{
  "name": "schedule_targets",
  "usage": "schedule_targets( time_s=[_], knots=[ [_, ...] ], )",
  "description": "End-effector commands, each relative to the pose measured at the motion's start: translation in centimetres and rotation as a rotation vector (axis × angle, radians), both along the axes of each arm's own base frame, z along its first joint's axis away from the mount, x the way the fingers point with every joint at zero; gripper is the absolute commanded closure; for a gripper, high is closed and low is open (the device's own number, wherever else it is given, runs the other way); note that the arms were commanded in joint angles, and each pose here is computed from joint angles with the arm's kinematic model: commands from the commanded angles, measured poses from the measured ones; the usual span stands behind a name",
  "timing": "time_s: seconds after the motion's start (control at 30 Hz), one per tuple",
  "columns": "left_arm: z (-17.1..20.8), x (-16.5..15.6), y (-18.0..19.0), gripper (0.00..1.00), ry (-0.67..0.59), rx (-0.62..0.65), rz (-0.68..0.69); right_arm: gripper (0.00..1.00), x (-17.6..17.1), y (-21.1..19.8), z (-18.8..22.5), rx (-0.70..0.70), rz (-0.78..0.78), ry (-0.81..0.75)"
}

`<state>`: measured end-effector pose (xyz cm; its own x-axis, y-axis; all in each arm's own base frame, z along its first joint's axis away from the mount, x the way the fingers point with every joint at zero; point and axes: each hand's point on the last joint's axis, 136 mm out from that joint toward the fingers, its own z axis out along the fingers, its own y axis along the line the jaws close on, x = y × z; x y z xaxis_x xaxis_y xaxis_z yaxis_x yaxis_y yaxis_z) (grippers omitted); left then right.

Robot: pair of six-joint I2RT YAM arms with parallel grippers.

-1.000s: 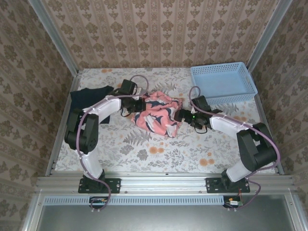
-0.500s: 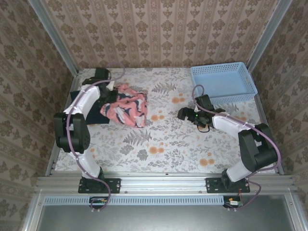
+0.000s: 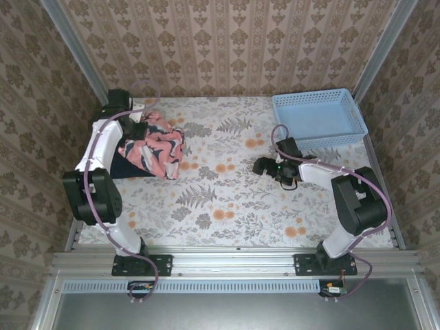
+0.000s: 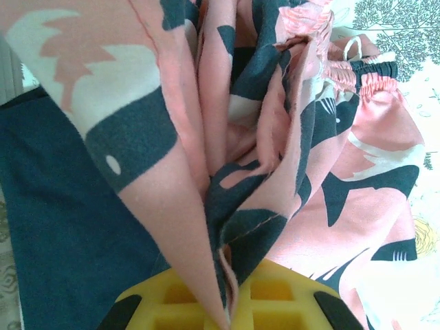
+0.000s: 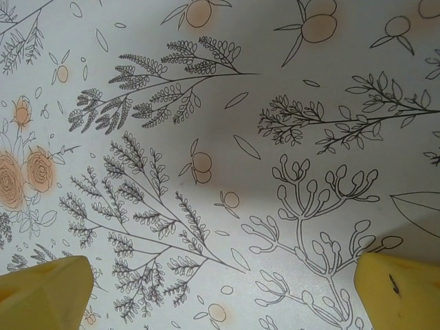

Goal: Fold and stack the mixed laundry pile

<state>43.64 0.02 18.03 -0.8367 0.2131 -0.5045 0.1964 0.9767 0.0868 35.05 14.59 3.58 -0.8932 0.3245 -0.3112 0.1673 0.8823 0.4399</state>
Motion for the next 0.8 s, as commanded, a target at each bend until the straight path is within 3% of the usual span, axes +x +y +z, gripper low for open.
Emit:
schedule_targets(
  time_s=[0.0,0.3,0.5,0.53,0.63,0.67,0.77],
  knots=[
    [3.5,0.2,2.3,1.00,-0.095,0.027,0.017,0.00,0.1,0.6,-1.0,0.024,0.009,0.023],
    [3.1,0.6,11.2,1.00,-0.162,0.046,0.237,0.00,0.4,0.8,-0.9,0.016,0.021,0.032],
    [-3.0,1.1,15.2,0.96,-0.043,-0.016,0.347,0.00,0.5,0.4,-0.2,-0.009,0.020,0.025],
    [-3.9,1.0,15.4,0.88,-0.025,-0.024,0.357,0.00,0.5,0.3,-0.2,-0.014,0.018,0.026],
    [-5.9,0.5,16.0,0.13,0.021,-0.014,0.413,0.00,0.3,0.0,-0.1,-0.026,0.012,0.025],
    [-6.0,0.3,16.3,0.00,0.024,-0.006,0.435,0.00,0.3,0.0,0.0,-0.028,0.011,0.022],
    [-4.6,0.0,16.8,0.00,-0.006,0.022,0.479,0.00,0.5,-0.3,0.6,-0.040,0.008,0.006]
  ],
)
